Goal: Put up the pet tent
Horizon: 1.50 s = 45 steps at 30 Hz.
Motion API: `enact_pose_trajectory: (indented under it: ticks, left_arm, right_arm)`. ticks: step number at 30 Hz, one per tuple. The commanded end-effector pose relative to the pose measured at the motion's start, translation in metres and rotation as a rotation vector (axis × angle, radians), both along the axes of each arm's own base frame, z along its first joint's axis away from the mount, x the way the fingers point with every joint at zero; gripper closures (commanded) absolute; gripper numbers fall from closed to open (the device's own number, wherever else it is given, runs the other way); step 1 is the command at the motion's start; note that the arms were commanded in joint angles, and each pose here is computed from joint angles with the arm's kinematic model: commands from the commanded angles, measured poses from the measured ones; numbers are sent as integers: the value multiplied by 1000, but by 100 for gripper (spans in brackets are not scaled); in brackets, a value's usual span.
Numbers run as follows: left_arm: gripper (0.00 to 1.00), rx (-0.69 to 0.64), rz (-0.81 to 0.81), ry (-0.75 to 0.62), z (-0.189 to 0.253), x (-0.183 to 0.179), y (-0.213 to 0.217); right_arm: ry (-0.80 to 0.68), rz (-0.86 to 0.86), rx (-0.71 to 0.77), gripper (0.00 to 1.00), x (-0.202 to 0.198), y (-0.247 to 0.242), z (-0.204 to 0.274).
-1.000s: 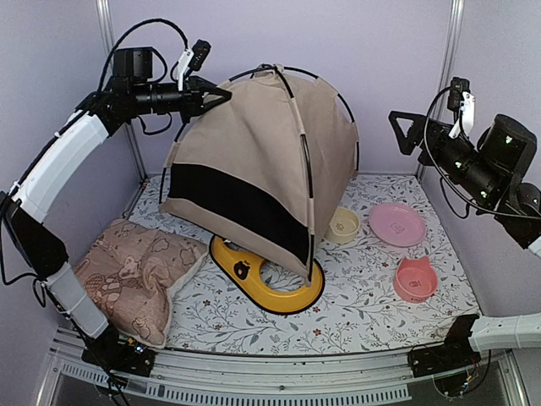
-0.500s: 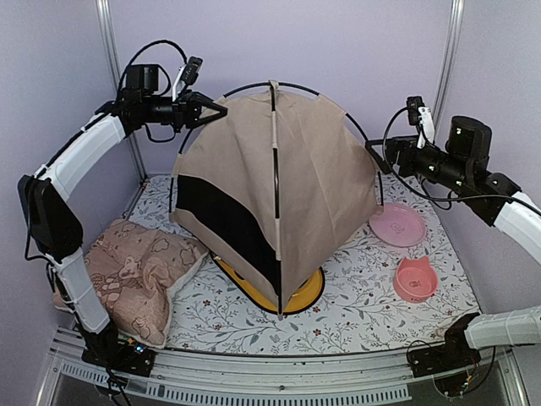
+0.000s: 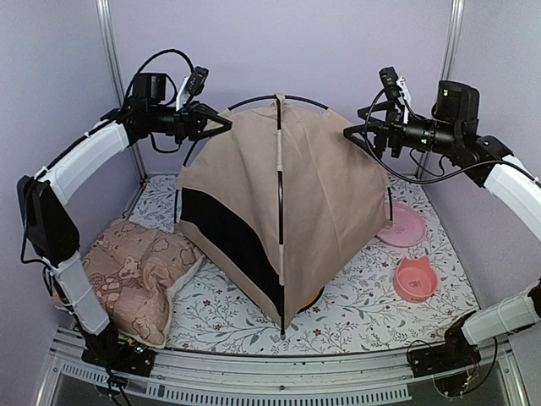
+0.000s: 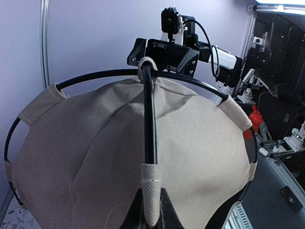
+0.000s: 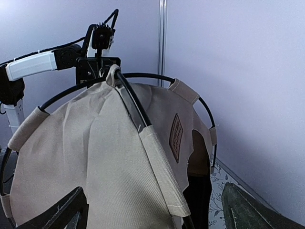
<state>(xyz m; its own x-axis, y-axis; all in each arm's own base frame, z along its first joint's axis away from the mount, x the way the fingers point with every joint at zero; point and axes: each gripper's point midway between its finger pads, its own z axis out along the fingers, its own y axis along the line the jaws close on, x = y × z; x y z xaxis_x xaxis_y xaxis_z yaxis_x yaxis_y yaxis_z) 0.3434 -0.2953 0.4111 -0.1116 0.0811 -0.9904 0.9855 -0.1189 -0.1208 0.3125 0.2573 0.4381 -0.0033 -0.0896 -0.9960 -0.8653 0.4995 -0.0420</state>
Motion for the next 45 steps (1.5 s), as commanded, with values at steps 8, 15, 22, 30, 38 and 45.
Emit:
enact_pose_trajectory:
  ticks: [8, 15, 22, 30, 38, 45]
  left_arm:
    - [98, -23, -44, -80, 22, -27, -6]
    - [93, 22, 109, -87, 19, 7, -15]
    - [39, 39, 445, -121, 36, 64, -10]
    - [20, -13, 844, -187, 86, 82, 40]
    - [16, -127, 1135, -150, 114, 49, 103]
    - [16, -169, 1184, -70, 86, 11, 119]
  right_arm:
    - [72, 178, -68, 32, -6, 22, -20]
    - [103, 221, -39, 91, -16, 24, -19]
    - [107, 87, 54, 100, 0, 15, -3]
    - [78, -145, 324, 100, 3, 4, 33]
    - [129, -479, 489, 100, 33, 36, 28]
    - [120, -627, 619, 100, 75, 109, 22]
